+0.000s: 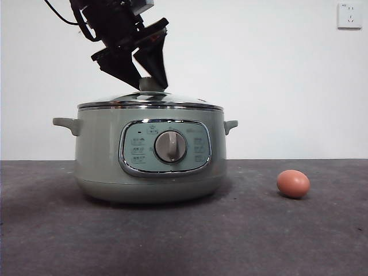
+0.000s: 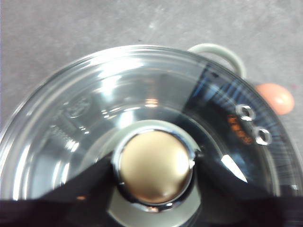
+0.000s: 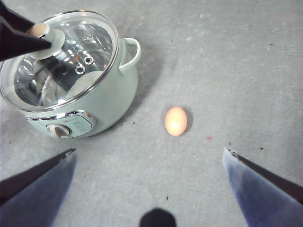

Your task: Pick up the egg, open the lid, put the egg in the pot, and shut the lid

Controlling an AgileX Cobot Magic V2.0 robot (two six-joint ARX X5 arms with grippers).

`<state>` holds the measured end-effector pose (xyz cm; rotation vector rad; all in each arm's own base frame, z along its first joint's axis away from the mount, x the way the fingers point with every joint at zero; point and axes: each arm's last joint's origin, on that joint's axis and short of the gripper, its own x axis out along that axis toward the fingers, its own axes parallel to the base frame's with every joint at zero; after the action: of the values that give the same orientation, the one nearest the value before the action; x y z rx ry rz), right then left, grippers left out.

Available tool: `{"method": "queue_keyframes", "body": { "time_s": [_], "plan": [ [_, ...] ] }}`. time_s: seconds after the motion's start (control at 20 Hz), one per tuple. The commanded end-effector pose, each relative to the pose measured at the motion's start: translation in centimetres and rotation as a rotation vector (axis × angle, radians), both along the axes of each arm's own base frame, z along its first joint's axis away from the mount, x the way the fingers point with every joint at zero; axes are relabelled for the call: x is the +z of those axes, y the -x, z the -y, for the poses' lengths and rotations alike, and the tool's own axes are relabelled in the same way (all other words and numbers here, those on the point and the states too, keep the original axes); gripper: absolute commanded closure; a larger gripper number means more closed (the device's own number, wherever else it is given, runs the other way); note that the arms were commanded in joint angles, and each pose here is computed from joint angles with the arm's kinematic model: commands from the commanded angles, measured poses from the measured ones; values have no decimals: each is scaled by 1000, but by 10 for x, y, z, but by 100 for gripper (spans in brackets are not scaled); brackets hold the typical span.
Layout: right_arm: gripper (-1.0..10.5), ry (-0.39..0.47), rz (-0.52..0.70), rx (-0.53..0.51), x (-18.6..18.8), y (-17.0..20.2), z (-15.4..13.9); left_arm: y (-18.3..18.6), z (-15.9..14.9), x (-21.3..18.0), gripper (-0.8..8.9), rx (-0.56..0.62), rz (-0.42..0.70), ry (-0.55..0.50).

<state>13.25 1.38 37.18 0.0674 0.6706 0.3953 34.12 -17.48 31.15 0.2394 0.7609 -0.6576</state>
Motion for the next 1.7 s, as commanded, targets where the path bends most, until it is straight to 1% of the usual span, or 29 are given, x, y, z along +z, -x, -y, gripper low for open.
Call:
{"method": "queue_keyframes", "body": {
  "time_s": [0.05,0.15,0.5,0.7,0.95,1.1,1.2,1.45,1.55,1.7],
  "plan": [
    [381,0,10,6,1,0,0,0,2,-4,733,2,-31,1],
    [381,1,9,6,1,0,0,0,2,-4,819,-3,-33,5],
    [381,1,-17,6,-2,-7,0,1,1,5,822,4,-10,24],
    [381,2,-34,6,-4,-12,-1,6,-1,30,822,4,52,56],
    [381,2,-55,6,-8,-25,-1,24,-11,74,822,4,125,92],
    [383,2,-65,5,-13,-42,-1,48,-28,104,822,18,191,123],
    [383,1,-101,5,-21,-59,-2,70,-44,123,822,34,220,135],
    [384,15,-193,61,-52,-107,-18,129,-87,158,822,97,278,150],
    [384,47,-222,76,-68,-127,-30,153,-101,166,822,124,296,150],
    [384,102,-261,85,-96,-153,-46,185,-117,171,822,148,281,139]
  ]
}}
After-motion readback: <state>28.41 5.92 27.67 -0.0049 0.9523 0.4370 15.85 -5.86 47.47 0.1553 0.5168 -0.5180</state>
